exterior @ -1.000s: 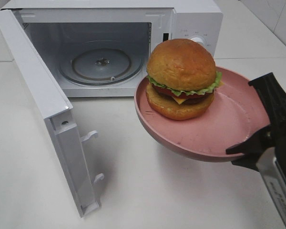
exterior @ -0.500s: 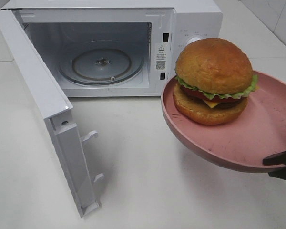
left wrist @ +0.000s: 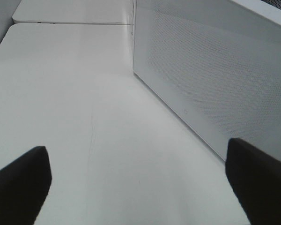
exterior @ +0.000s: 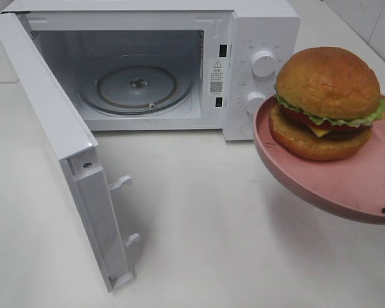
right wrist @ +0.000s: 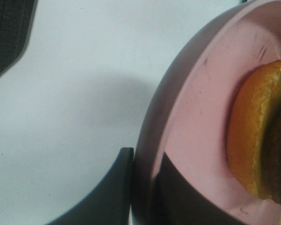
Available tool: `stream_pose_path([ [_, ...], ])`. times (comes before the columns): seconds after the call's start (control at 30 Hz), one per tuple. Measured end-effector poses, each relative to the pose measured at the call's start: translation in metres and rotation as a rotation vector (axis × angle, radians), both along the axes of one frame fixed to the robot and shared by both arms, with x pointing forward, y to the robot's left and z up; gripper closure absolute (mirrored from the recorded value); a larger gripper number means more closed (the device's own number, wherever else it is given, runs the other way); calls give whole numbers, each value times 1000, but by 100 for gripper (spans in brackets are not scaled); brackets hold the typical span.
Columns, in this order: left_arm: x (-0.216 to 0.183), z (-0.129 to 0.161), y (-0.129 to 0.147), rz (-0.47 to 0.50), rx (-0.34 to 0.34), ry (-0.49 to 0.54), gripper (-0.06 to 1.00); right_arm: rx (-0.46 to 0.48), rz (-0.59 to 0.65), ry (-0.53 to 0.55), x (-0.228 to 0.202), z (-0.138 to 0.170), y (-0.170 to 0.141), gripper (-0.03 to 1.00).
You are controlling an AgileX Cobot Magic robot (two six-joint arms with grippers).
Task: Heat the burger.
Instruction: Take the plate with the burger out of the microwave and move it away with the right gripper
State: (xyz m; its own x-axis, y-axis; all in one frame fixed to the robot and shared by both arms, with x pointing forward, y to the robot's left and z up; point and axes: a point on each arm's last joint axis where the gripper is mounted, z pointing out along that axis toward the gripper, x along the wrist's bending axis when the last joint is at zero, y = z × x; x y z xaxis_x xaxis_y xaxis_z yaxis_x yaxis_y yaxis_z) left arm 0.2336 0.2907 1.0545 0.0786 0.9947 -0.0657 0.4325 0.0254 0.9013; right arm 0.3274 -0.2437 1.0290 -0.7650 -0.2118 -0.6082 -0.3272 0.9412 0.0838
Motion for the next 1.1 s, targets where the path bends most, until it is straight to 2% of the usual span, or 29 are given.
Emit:
stream_pose_path([
  [0.1, 0, 0, 0, 0, 0, 0, 0, 3, -58, -14, 2, 1, -3, 87],
  [0.17, 0, 0, 0, 0, 0, 0, 0, 0, -172, -26, 5, 1, -9, 87],
  [0.23, 0, 0, 0, 0, 0, 0, 0, -8, -195, -28, 6, 1, -11, 87],
  [0.27, 0, 0, 0, 0, 0, 0, 0, -32, -249, -24, 8, 0, -14, 87],
  [0.37, 0, 0, 0, 0, 0, 0, 0, -42, -277, -22, 9, -1, -16, 87],
  [0.43, 0, 0, 0, 0, 0, 0, 0, -60, -358, -17, 11, -2, -20, 87],
  [0.47, 0, 0, 0, 0, 0, 0, 0, -60, -358, -17, 11, -2, -20, 87],
  [0.53, 0, 0, 0, 0, 0, 0, 0, -24, -448, -27, 12, -1, -22, 87],
  [0.73, 0, 0, 0, 0, 0, 0, 0, 2, -531, -37, 13, 0, -25, 87],
  [0.8, 0, 0, 0, 0, 0, 0, 0, 12, -635, -30, 12, -1, -30, 87],
  [0.87, 0, 0, 0, 0, 0, 0, 0, 9, -658, -28, 12, -1, -32, 87],
  [0.9, 0, 0, 0, 0, 0, 0, 0, 11, -713, -18, 10, -1, -34, 87],
  [1.1, 0, 0, 0, 0, 0, 0, 0, 23, -806, 2, 8, -2, -38, 87],
])
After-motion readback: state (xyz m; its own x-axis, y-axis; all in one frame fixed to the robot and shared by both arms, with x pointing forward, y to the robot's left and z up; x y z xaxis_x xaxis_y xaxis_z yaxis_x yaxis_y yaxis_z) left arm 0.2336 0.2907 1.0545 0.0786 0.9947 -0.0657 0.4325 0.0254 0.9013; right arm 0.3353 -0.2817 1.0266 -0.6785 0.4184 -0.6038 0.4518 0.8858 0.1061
